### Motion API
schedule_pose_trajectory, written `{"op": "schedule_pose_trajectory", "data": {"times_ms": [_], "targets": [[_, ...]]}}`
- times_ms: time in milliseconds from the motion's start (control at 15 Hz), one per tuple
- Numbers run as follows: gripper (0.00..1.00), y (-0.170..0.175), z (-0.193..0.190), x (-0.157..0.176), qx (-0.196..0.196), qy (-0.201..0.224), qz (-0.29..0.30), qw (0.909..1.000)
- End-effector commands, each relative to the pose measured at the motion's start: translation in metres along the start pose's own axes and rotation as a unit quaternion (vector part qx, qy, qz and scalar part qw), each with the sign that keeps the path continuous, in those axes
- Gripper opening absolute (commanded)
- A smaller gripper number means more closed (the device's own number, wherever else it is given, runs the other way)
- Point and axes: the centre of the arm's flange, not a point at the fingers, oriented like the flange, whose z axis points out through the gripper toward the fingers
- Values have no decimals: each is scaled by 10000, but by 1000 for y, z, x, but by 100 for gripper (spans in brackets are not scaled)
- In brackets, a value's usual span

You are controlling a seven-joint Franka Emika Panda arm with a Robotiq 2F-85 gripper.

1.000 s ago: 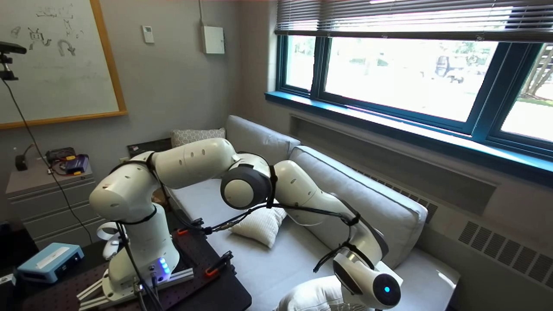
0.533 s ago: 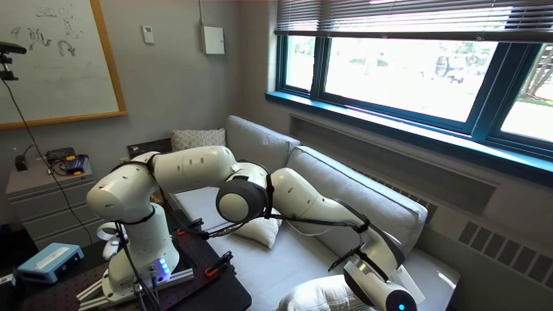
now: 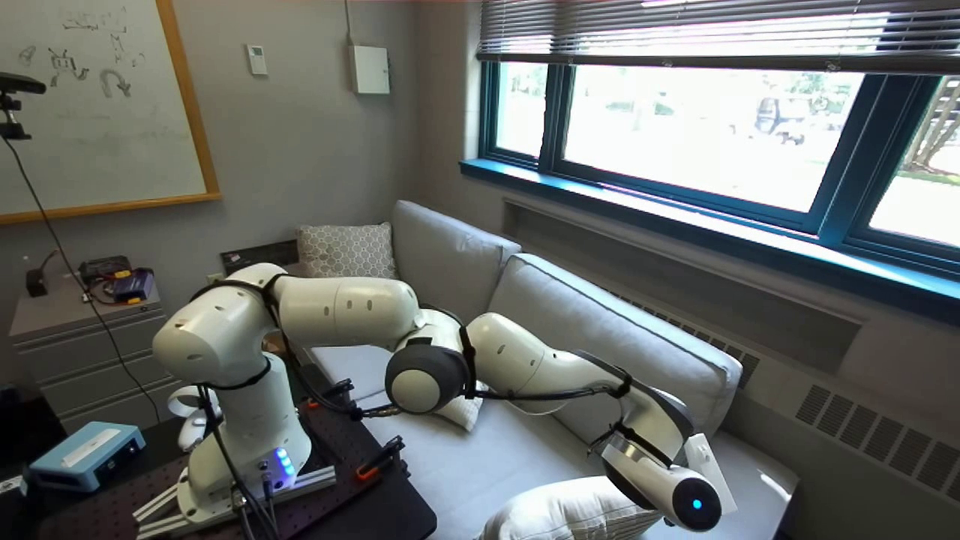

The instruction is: Arrange the cushions on the couch

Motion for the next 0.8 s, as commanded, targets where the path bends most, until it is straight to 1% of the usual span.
{"op": "schedule_pose_trajectory", "data": {"times_ms": [0,200,400,600,733], "targets": [[100,-14,52,-49,325,99,109,9994],[100,-8,72,-49,953,267,-24,9951],[100,-6,73,-48,1545,361,-209,9871],[100,-10,62,-47,1939,434,-359,9794],[100,-13,56,-46,2096,489,-461,9755]]}}
